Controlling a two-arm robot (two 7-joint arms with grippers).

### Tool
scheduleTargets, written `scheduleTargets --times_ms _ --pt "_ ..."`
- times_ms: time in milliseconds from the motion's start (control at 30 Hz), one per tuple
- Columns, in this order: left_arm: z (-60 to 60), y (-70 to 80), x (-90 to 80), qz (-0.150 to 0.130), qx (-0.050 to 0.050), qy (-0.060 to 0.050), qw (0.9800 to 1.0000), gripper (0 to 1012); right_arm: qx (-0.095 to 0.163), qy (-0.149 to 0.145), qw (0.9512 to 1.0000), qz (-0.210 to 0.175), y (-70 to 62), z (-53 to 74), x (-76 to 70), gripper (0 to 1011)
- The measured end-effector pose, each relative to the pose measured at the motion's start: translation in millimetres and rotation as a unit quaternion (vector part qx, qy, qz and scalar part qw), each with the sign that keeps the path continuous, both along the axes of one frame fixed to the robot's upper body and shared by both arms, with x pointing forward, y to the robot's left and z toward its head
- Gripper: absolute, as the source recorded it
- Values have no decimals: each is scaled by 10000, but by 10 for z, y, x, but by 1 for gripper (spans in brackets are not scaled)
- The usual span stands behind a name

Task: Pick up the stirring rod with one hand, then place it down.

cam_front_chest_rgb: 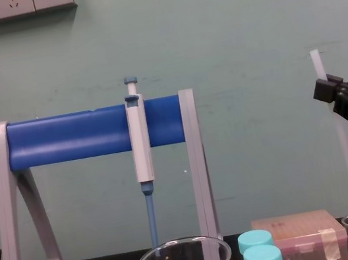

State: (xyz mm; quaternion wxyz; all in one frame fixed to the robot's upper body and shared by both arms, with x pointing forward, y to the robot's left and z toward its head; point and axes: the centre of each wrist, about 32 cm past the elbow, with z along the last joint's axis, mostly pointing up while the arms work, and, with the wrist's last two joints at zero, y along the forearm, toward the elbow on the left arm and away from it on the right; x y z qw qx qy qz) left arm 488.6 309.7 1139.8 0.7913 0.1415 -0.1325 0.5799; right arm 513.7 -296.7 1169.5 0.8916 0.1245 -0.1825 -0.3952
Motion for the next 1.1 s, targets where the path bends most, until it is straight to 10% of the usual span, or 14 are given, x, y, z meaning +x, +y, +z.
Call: scheduleTargets --times_ms 1100 --pt "0 0 0 0 0 0 10000 1000 -4 4 10000 -3 0 0 0 64"
